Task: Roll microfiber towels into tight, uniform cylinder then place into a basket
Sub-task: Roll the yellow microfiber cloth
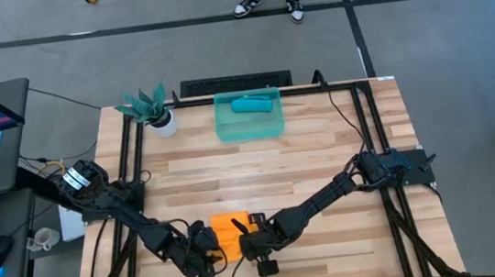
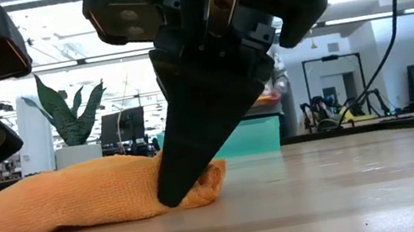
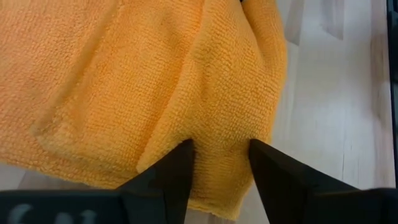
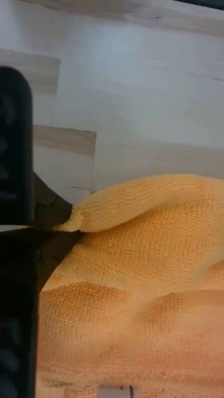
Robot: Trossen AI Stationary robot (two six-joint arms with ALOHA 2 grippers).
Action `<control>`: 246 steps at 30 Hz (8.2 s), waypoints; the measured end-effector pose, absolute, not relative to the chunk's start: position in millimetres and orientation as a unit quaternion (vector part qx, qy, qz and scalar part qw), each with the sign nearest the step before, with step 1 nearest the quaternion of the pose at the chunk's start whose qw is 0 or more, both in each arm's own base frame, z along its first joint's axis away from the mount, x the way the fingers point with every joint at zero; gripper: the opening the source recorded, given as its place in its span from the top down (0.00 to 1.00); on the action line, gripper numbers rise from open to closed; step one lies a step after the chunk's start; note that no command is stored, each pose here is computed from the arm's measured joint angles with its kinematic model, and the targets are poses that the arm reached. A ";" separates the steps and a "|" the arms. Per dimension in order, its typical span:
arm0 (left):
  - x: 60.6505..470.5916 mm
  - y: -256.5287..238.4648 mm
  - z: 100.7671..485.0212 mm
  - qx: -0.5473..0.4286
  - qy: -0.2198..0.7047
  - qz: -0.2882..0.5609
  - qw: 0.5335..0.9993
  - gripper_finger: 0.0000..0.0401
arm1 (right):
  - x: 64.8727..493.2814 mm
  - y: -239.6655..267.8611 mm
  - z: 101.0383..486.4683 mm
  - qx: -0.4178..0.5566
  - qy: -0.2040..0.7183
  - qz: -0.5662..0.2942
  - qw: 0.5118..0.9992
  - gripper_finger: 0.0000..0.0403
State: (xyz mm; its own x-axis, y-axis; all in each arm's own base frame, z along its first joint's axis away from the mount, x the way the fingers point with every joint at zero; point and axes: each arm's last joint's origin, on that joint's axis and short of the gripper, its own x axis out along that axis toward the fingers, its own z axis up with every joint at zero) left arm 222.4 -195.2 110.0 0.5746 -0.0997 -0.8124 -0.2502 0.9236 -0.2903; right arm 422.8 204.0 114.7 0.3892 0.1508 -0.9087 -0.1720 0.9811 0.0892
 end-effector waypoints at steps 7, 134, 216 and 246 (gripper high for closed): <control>224.1 -194.7 110.5 -0.180 0.457 0.034 0.870 0.57 | 422.0 205.2 114.6 -0.010 0.546 0.099 0.832 0.96; 262.0 -111.8 167.4 -0.269 0.685 0.007 0.677 0.98 | 444.6 147.6 181.3 0.043 0.588 0.035 0.807 0.99; 267.3 -58.9 156.8 -0.102 0.689 0.117 0.709 0.68 | 422.3 26.0 109.6 0.329 0.512 -0.034 0.793 0.99; 231.6 -53.7 152.8 -0.111 0.431 0.067 0.893 0.68 | 422.4 26.2 109.6 0.332 0.512 -0.036 0.792 0.99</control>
State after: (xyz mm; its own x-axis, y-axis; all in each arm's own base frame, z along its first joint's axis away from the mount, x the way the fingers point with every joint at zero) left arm 231.6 -53.7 152.8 0.6191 0.0249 -0.7849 -0.2156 0.9665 -0.1394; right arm 422.4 26.2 109.6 0.4740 0.2830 -0.8338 0.3965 0.7769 0.4890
